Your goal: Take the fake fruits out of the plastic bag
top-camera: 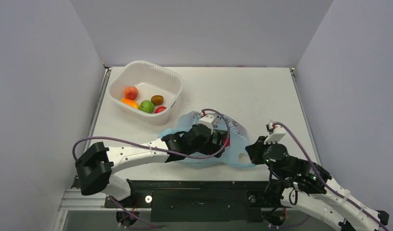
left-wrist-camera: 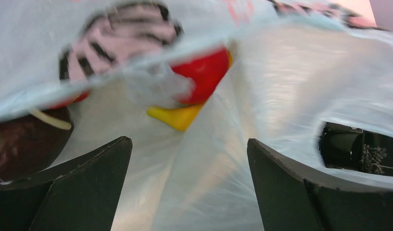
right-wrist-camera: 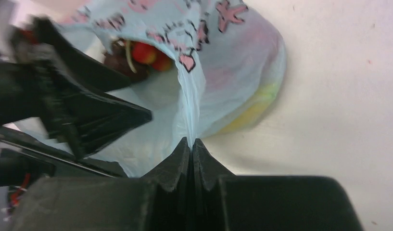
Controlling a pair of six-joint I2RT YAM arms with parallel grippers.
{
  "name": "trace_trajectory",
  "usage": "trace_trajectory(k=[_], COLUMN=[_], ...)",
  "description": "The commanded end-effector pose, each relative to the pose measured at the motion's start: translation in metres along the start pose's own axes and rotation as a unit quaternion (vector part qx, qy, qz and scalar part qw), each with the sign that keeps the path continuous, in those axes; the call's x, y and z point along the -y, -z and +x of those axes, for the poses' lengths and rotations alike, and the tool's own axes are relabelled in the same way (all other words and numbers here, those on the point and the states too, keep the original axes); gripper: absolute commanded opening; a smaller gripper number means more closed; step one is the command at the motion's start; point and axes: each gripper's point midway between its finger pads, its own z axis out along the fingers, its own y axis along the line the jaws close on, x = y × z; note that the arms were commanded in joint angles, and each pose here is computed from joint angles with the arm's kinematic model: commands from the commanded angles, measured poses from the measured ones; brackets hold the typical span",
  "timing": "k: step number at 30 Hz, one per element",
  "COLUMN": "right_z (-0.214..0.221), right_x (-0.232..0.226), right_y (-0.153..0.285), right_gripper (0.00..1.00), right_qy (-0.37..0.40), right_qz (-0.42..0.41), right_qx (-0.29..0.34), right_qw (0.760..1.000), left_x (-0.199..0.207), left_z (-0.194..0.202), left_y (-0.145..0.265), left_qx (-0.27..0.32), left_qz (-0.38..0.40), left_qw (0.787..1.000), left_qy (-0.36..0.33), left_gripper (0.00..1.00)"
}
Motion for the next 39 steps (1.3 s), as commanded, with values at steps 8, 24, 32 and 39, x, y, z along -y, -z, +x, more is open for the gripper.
trace_trajectory(k=[8,24,32,39], right_z=[-0.054,-0.055,-0.054,-0.052], right_x=[-0.027,-0.028,-0.024,-0.023], right_y=[0.033,0.032,0.032,0.030], right_gripper=[0.00,0.00,0.00,0.00], right_qy=[-0.014,0.008,0.015,0.021], right_qz=[-0.095,-0.099,-0.094,-0.091], right_qx=[0.104,0.107,0.111,0.109], right_qw=[0.990,0.989,0.989,0.990], left_x=[0.026,0.015,0.023,0.020], left_z=[-0.038,-0.050,-0.021,0.004], left_y=[-0.019,-0.075,-0.102,-0.117], left_qx=[0.054,0.048,0.005,-0.026], left_qz=[0.021,-0.062,-0.061,-0.057], left_qw=[0.998,0.996,0.998,0.998], left_qy=[0.015,0.038,0.024,0.026], left_gripper=[0.76,0.72,0.85,0.93])
